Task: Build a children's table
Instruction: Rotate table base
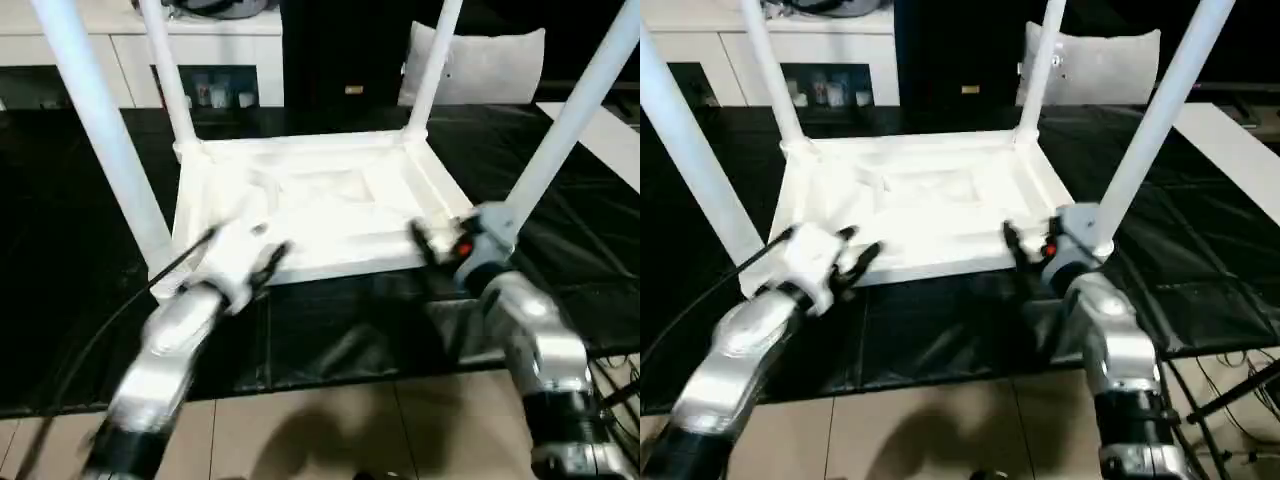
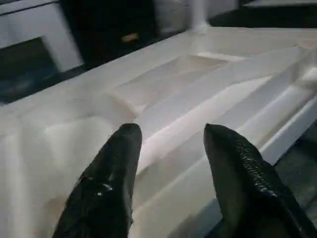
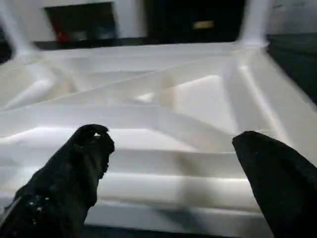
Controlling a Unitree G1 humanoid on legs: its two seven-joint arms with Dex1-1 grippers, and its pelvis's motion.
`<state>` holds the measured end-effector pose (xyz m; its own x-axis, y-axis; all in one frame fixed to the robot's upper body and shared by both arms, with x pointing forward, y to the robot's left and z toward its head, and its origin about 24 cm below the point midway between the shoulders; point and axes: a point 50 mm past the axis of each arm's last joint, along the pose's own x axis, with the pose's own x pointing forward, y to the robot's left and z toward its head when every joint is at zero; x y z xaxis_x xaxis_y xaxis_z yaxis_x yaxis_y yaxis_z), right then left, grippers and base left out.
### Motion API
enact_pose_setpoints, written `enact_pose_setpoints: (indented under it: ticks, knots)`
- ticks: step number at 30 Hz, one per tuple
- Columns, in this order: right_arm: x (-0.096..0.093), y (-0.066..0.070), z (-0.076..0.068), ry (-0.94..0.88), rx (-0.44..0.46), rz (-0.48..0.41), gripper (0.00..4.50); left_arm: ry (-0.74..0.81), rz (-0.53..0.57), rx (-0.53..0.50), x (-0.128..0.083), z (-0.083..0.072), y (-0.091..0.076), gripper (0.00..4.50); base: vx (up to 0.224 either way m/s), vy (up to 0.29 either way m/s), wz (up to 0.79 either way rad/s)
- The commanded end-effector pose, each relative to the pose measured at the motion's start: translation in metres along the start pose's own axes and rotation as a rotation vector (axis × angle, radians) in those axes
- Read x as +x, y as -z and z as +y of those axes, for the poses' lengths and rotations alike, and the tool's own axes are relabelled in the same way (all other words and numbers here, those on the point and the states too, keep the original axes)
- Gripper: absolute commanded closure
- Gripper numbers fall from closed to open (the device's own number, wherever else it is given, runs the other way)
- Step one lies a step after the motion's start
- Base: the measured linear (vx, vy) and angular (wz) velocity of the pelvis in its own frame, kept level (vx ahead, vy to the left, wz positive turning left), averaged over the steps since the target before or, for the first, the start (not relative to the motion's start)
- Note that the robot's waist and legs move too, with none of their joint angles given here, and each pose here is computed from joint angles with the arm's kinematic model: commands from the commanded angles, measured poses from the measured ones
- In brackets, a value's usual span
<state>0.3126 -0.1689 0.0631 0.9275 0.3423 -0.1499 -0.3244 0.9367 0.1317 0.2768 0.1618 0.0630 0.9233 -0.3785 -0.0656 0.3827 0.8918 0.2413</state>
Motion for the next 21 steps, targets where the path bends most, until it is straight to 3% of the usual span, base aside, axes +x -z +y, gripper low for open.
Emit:
enact_pose_setpoints:
  ticks: [1, 4, 7, 9, 12, 17, 21]
  knots:
    - [-0.003, -0.003, 0.004, -0.037, -0.008, 0.003, 0.00, -0.080, -0.042, -0.031, -0.010, 0.007, -0.008, 1.72, 0.000, 0.000, 0.00]
    - [-0.006, 0.000, 0.009, -0.087, -0.023, 0.013, 0.00, -0.146, -0.055, -0.048, -0.028, 0.009, -0.008, 1.45, 0.000, 0.000, 0.00]
    - [-0.009, 0.004, 0.011, -0.104, -0.032, 0.042, 0.00, -0.158, -0.019, -0.095, -0.046, 0.002, -0.004, 1.34, 0.000, 0.000, 0.00]
    - [-0.013, 0.008, 0.010, -0.097, -0.040, 0.066, 0.00, -0.208, 0.010, -0.136, -0.059, 0.000, 0.000, 1.00, 0.000, 0.000, 0.00]
    - [-0.014, 0.009, 0.010, -0.091, -0.040, 0.072, 0.00, -0.226, 0.010, -0.143, -0.062, 0.000, 0.000, 0.87, 0.000, 0.000, 0.00]
    - [-0.020, 0.013, 0.008, -0.107, -0.037, 0.110, 0.00, -0.405, 0.032, -0.155, -0.088, 0.006, 0.005, 0.32, 0.000, 0.000, 0.00]
    - [-0.024, 0.017, 0.006, -0.106, -0.082, 0.132, 0.00, -0.539, 0.067, -0.190, -0.101, 0.007, 0.014, 0.23, 0.000, 0.000, 0.00]
